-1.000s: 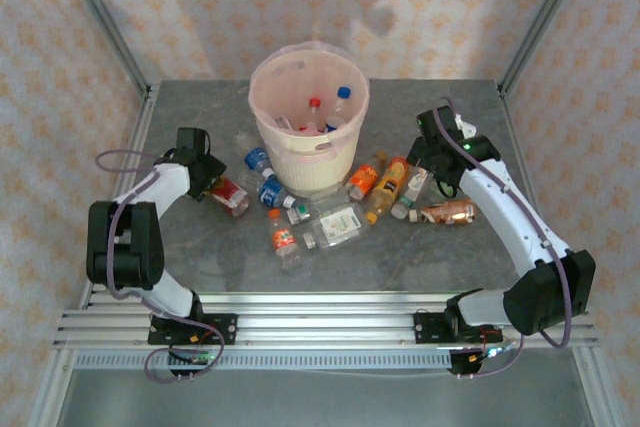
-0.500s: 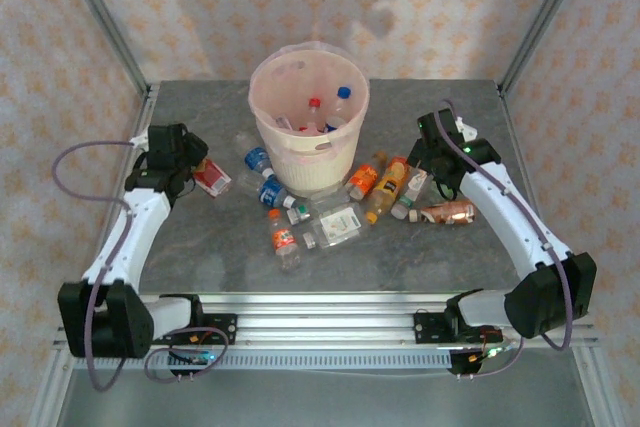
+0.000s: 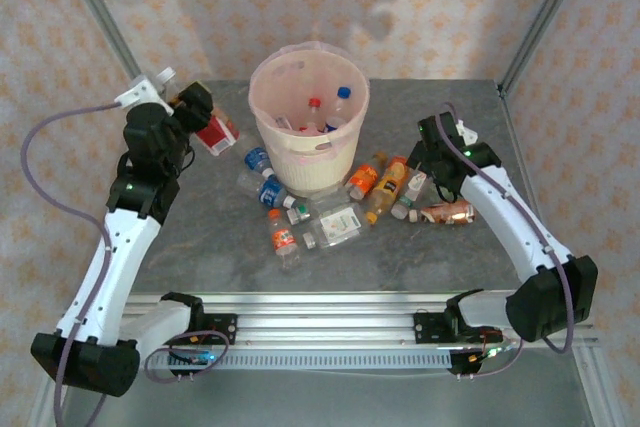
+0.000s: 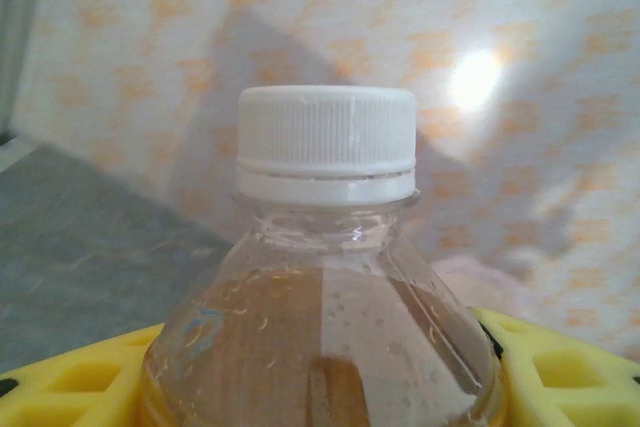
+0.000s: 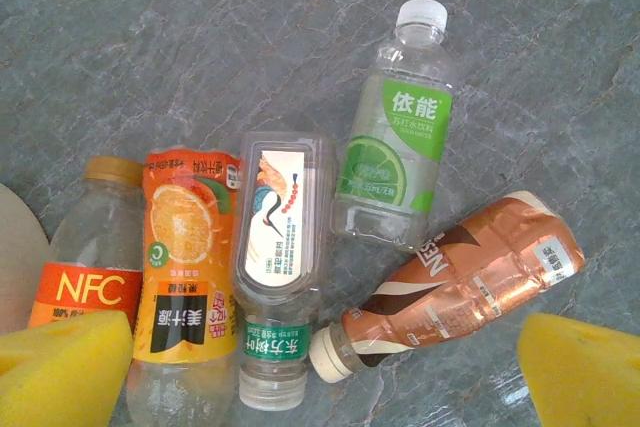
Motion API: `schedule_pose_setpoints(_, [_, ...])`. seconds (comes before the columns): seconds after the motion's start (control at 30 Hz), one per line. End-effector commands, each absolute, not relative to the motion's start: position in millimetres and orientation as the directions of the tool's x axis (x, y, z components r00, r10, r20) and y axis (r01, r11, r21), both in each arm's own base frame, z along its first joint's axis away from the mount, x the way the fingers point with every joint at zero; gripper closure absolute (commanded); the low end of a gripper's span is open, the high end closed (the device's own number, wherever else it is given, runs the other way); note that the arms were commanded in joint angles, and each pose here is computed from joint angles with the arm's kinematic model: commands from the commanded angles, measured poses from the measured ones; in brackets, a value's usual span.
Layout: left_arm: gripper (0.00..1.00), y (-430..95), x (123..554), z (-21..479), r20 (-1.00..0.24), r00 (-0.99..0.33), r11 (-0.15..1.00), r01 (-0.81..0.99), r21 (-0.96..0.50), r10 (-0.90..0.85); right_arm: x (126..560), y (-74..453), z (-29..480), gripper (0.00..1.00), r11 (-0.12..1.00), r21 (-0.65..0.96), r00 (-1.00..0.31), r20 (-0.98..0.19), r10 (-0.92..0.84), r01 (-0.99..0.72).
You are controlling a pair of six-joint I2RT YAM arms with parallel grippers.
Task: Put the plastic bottles in the bin
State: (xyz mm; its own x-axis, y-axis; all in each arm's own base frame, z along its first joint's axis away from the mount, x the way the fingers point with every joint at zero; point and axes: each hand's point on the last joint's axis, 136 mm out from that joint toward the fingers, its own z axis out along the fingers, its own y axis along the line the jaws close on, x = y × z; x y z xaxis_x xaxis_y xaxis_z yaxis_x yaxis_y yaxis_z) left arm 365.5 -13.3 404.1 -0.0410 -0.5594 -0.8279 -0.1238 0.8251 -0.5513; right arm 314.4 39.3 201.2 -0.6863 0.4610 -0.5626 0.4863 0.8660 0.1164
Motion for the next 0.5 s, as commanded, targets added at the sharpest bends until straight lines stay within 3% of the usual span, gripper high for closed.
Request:
schedule_pose_setpoints(0.0, [0.39, -36.6, 375.0, 459.2, -0.860, 0.071, 0.862, 0.019, -0.506, -0.506, 309.2, 34.3, 203.1, 0.01, 0.852, 0.131, -0.664, -0.571, 0.483, 0.507])
schedule_pose_setpoints(0.23, [0.40, -109.8, 394.4, 510.1, -0.914, 0.115, 0.906, 0.228, -0.357, -0.389, 305.0, 32.2, 201.7, 0.01, 0.849, 0.129, -0.663, -0.569, 0.487, 0.513])
schedule_pose_setpoints(0.47, [0.41, -191.7, 419.6, 517.4, -0.965, 0.129, 0.918, 0.359, -0.171, -0.230, 301.2, 30.0, 201.8, 0.01, 0.842, 0.127, -0.657, -0.568, 0.495, 0.524])
